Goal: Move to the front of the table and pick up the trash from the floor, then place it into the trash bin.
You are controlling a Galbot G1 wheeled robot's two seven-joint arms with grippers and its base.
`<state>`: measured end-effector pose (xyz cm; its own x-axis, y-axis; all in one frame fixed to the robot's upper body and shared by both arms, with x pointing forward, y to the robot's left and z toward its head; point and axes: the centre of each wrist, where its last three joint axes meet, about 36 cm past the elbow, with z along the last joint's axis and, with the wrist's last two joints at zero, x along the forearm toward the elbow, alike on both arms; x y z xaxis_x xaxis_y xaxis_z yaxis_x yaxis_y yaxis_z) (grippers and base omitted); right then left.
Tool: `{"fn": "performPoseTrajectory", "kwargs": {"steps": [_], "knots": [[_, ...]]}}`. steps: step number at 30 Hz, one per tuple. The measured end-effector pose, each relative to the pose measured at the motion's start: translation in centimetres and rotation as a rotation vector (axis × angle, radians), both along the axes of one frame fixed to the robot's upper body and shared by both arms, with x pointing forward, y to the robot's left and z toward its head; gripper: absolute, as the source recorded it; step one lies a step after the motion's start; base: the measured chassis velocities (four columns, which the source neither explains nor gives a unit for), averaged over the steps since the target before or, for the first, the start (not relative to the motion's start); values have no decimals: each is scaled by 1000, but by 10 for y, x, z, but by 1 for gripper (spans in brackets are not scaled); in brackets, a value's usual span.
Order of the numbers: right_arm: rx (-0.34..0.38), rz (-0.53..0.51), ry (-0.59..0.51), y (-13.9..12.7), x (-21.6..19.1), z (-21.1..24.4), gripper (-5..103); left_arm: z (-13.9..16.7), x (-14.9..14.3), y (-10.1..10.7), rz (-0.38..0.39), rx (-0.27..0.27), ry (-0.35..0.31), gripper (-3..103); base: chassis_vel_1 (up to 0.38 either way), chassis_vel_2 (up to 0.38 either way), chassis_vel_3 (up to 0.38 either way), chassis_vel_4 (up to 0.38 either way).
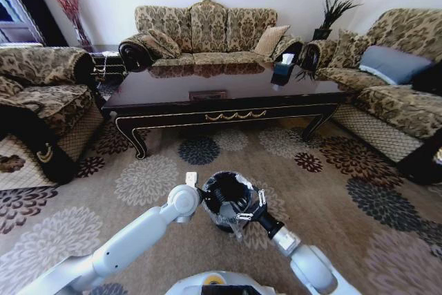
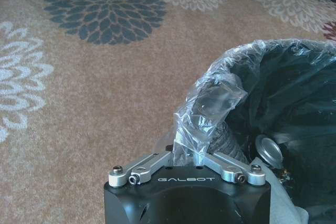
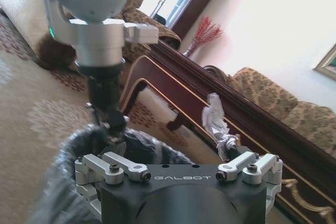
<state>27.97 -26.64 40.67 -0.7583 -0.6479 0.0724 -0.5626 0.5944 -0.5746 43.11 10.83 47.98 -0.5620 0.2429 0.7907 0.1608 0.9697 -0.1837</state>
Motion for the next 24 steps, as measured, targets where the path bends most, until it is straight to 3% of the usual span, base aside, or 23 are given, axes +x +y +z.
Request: {"fn": "performPoseTrajectory", "kwargs": {"steps": [2, 3, 4, 5, 12, 13, 14, 15, 16, 17, 18, 20, 24], "knots": [[8, -29, 19, 4, -5, 3, 100, 0, 2, 0, 3, 1, -2, 0, 0, 0, 0, 0], [89, -2, 68, 7, -8, 5, 100, 0, 2, 0, 3, -1, -1, 0, 0, 0, 0, 0], [89, -2, 68, 7, -8, 5, 100, 0, 2, 0, 3, -1, -1, 0, 0, 0, 0, 0], [183, -32, 148, 19, -20, 9, 100, 0, 3, -1, 4, 0, -2, 0, 0, 0, 0, 0], [117, -138, 68, 12, -10, 5, 100, -2, 4, -9, -14, 6, 4, 0, 0, 0, 0, 0], [90, -133, 43, 10, -8, 6, 100, -2, 4, -10, -16, 5, 5, 0, 0, 0, 0, 0], [-17, -73, -84, -2, 3, 10, 100, -1, 5, -12, -17, 6, 3, 0, 0, 0, 0, 0], [-17, -73, -84, -2, 3, 10, 100, -1, 5, -12, -17, 6, 3, 0, 0, 0, 0, 0], [-38, -5, -101, -9, 11, 12, 100, -1, 5, -13, -19, 5, 3, 0, 0, 0, 0, 0], [22, -32, -59, -7, 10, 13, 100, -1, 6, -15, -21, 4, 3, 0, 0, 0, 0, 0], [21, -73, -49, -6, 8, 16, 100, -1, 7, -17, -23, 6, 2, 0, 0, 0, 0, 0], [-9, 23, -34, -14, 4, 14, 100, 1, 9, -21, -32, 2, -1, 0, 0, 0, 0, 0], [-30, -4, -30, -7, -6, 10, 100, 2, 11, -22, -36, 6, -6, 0, 0, 0, 0, 0]]}}
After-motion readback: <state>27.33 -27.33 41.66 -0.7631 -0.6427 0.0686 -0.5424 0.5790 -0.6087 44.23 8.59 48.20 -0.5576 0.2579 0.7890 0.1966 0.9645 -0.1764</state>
